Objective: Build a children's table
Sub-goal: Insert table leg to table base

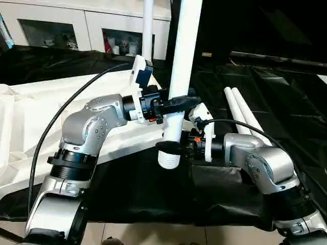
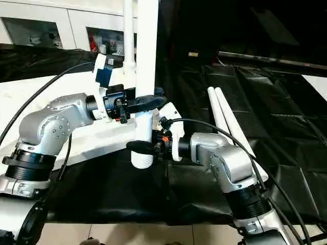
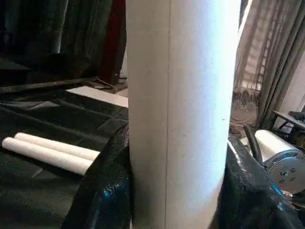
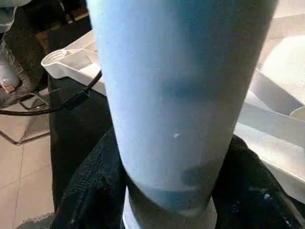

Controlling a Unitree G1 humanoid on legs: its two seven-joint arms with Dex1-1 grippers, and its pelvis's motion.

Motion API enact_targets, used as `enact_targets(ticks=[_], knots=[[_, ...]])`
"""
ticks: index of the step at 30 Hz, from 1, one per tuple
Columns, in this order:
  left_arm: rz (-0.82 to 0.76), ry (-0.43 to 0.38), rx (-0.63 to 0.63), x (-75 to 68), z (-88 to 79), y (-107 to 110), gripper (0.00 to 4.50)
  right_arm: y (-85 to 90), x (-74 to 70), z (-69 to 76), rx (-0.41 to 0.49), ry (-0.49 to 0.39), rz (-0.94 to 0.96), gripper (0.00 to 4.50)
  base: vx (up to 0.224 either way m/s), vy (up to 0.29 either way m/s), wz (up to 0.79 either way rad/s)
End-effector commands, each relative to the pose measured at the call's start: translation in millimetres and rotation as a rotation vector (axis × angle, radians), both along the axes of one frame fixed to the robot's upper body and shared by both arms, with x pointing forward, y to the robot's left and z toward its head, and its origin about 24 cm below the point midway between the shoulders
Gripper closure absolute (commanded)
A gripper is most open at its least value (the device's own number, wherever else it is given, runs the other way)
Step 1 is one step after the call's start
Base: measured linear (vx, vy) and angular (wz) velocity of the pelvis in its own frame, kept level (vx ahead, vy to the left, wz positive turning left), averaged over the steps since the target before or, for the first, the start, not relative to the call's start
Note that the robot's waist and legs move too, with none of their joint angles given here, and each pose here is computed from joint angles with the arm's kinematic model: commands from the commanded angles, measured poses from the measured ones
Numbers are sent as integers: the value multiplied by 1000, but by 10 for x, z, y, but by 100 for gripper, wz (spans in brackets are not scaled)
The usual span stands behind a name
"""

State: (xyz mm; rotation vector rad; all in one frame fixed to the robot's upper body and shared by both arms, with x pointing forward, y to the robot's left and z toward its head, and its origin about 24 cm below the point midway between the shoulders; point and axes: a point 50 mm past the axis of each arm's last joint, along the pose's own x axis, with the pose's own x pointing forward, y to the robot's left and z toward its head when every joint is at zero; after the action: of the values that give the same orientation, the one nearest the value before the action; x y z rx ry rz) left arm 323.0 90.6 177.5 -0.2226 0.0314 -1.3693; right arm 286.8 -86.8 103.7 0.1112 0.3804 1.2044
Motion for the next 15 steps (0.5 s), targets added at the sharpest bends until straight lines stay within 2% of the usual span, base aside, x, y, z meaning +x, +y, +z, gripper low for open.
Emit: enact_targets(ticks=[1, 4, 5, 8, 9, 10, 11, 12, 14, 15], knots=[[-37, -8, -26, -15, 102, -80, 197, -45, 66, 58, 14, -28, -40, 257, 0, 0, 0], [-5, -13, -80, 7, 148, -60, 180, -50, 83, 68, 33, -35, -69, 257, 0, 0, 0], [40, -25, -113, 44, 165, -50, 161, -56, 101, 79, 48, -44, -93, 258, 0, 0, 0], [171, -36, -254, 152, 226, -10, 151, -67, 150, 111, 89, -64, -161, 259, 0, 0, 0], [171, -36, -254, 152, 226, -10, 141, -67, 150, 111, 89, -64, -161, 259, 0, 0, 0], [241, -35, -349, 215, 266, 36, 136, -77, 187, 140, 124, -73, -210, 259, 0, 0, 0], [394, 24, -535, 358, 306, 169, 134, -111, 259, 204, 196, -92, -312, 259, 0, 0, 0], [451, 54, -603, 412, 312, 234, 134, -136, 291, 226, 216, -103, -362, 259, 0, 0, 0], [478, 70, -635, 438, 313, 269, 134, -151, 308, 235, 223, -109, -389, 259, 0, 0, 0], [525, 66, -583, 484, 266, 313, 134, -223, 357, 236, 206, -125, -457, 259, 0, 0, 0]])
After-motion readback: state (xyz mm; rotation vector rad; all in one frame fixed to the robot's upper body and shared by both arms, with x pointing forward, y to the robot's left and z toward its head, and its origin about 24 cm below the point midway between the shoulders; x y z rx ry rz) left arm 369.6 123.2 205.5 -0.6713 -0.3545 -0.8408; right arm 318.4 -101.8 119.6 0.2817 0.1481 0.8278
